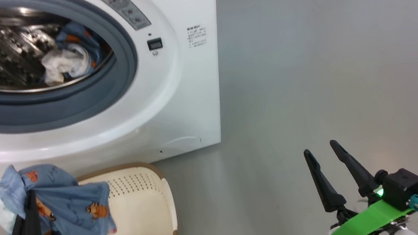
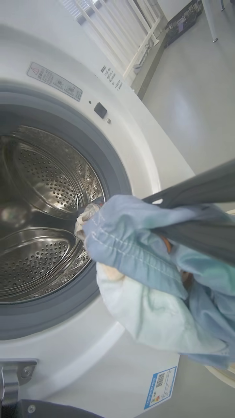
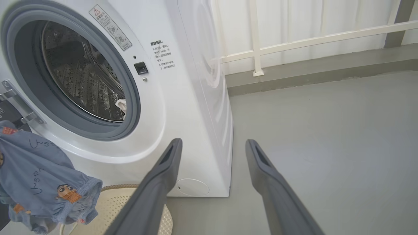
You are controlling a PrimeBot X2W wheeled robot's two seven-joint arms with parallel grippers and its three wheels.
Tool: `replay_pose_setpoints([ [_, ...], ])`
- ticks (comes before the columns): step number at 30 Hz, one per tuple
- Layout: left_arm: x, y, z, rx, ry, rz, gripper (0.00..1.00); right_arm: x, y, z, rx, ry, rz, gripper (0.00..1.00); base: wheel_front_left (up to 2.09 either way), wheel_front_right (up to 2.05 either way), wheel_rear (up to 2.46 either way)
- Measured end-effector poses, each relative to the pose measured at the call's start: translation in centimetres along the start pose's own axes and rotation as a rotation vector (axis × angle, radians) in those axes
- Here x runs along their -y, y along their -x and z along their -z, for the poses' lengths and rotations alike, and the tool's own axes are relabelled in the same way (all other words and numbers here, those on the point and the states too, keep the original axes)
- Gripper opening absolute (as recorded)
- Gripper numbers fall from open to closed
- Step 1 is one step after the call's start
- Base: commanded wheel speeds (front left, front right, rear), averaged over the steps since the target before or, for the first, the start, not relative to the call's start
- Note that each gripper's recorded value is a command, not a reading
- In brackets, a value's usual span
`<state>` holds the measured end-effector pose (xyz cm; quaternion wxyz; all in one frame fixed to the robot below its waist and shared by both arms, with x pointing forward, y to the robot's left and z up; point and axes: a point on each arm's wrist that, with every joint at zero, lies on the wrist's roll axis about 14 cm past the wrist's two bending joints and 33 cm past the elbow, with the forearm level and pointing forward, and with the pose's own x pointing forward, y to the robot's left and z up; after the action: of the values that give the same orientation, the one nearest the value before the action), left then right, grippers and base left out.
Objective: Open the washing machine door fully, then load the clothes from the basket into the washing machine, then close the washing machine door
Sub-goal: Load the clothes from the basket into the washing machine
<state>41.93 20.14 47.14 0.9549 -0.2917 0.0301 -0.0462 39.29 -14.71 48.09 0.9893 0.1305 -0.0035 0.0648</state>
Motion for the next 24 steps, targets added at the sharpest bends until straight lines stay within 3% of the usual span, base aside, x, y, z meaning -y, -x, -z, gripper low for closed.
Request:
replay_pose_setpoints([
  [24,3.1,5.4,-3.5,0.170,-0.140,0.015,0.00,0.2,3.5,-3.8,0.106,0.023,0.024,1.00,0.00,0.00,0.00],
])
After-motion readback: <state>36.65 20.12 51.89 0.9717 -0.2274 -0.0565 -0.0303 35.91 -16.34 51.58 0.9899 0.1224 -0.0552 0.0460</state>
